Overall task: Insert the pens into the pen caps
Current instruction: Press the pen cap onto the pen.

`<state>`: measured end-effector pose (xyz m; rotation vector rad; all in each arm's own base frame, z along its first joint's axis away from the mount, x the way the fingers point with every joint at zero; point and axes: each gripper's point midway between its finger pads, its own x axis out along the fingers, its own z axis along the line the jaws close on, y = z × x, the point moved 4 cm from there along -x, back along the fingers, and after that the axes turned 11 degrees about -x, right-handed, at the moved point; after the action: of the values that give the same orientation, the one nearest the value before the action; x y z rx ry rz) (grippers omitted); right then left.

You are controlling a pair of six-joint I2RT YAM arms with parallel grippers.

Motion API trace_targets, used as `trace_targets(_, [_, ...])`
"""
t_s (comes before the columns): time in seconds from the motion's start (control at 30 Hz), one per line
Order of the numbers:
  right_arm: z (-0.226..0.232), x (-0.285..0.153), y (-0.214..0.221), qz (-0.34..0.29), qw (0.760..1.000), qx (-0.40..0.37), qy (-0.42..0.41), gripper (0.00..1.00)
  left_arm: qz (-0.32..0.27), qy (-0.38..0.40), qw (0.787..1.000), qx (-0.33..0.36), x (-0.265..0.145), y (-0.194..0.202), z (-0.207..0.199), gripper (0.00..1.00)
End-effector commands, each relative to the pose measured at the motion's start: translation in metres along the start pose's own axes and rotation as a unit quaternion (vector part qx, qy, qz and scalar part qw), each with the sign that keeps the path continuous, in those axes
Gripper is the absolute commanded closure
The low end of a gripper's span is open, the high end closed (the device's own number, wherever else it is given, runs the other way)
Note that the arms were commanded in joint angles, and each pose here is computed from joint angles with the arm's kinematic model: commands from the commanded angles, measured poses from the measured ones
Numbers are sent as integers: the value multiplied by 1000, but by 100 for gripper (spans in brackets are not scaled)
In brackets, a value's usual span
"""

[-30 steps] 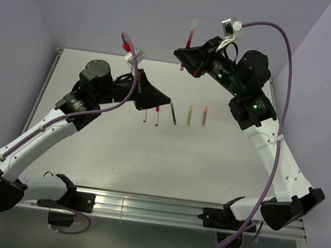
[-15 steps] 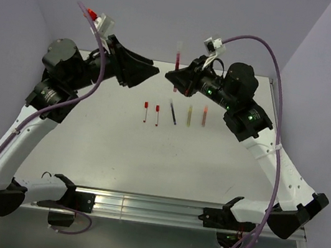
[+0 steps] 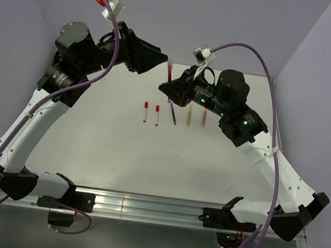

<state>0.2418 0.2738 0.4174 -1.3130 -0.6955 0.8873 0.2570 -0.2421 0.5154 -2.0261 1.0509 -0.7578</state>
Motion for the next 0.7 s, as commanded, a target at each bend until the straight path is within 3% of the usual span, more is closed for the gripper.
trace_targets(0.0, [8, -5, -16, -27, 999, -19, -8, 100, -9, 25, 1000, 5, -3, -12, -16, 39])
trace_targets(0.67, [18, 3, -22, -27, 999, -25, -20, 100, 22, 50, 998, -25, 12, -1, -9, 44])
